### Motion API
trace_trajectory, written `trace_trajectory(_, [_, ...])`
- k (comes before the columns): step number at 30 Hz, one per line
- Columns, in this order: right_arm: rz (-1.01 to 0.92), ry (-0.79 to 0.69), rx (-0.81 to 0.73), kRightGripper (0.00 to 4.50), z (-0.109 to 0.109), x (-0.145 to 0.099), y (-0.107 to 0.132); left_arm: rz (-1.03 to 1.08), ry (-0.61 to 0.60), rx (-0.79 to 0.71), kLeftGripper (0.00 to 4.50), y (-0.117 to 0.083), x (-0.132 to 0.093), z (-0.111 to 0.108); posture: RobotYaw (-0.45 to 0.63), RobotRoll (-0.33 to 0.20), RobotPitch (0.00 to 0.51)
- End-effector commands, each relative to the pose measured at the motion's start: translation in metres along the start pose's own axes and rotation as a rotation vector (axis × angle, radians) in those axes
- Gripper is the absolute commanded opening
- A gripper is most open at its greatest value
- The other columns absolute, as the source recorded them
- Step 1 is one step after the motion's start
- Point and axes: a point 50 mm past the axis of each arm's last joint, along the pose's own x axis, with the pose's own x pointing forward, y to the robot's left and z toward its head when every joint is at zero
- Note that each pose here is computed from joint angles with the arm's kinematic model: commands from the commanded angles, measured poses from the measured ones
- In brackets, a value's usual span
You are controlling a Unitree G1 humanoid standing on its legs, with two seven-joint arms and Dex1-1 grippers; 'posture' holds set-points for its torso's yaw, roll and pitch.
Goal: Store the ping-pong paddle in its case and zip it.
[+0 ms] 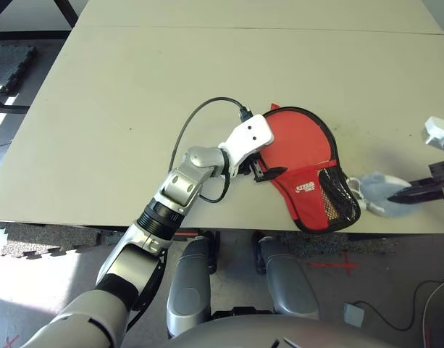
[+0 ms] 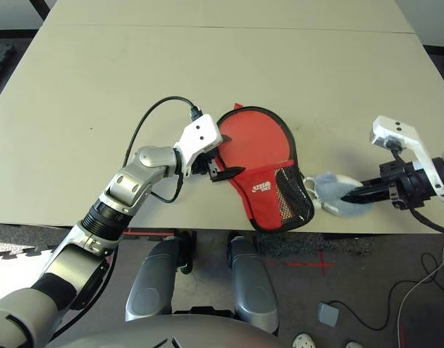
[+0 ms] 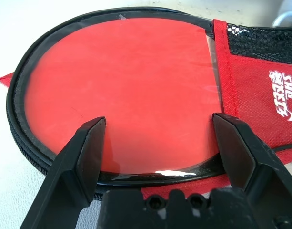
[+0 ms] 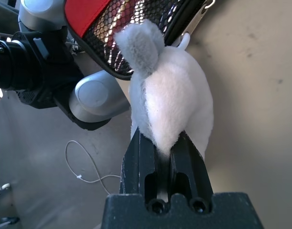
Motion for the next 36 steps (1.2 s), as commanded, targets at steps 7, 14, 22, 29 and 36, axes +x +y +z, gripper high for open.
trace_trajectory(7, [0.178,0.083,0.000,0.02,-0.010,0.022,0.022,-0.013,0.154,-0.098,4.50,-0.006,0.005,-0.038,-0.12,0.000,0.277])
trace_trajectory(14, [0.129,0.068,-0.020,0.34,-0.009,0.025,0.019,0.001,0.127,-0.106,4.50,-0.003,0.005,-0.036,-0.12,0.000,0.266])
trace_trajectory(22, [0.058,-0.200,0.037,3.30,0.013,-0.005,0.009,-0.029,-0.088,-0.183,4.50,0.006,-0.024,0.005,-0.12,0.000,0.259])
trace_trajectory(29, [-0.021,-0.515,0.035,4.47,0.035,-0.025,-0.006,0.143,-0.267,-0.207,4.50,0.039,-0.068,0.042,-0.11,0.000,0.252])
trace_trajectory(36, [-0.524,-0.843,0.047,4.47,0.047,-0.025,-0.060,0.602,-0.443,-0.258,4.50,0.086,-0.113,0.040,-0.09,0.000,0.248])
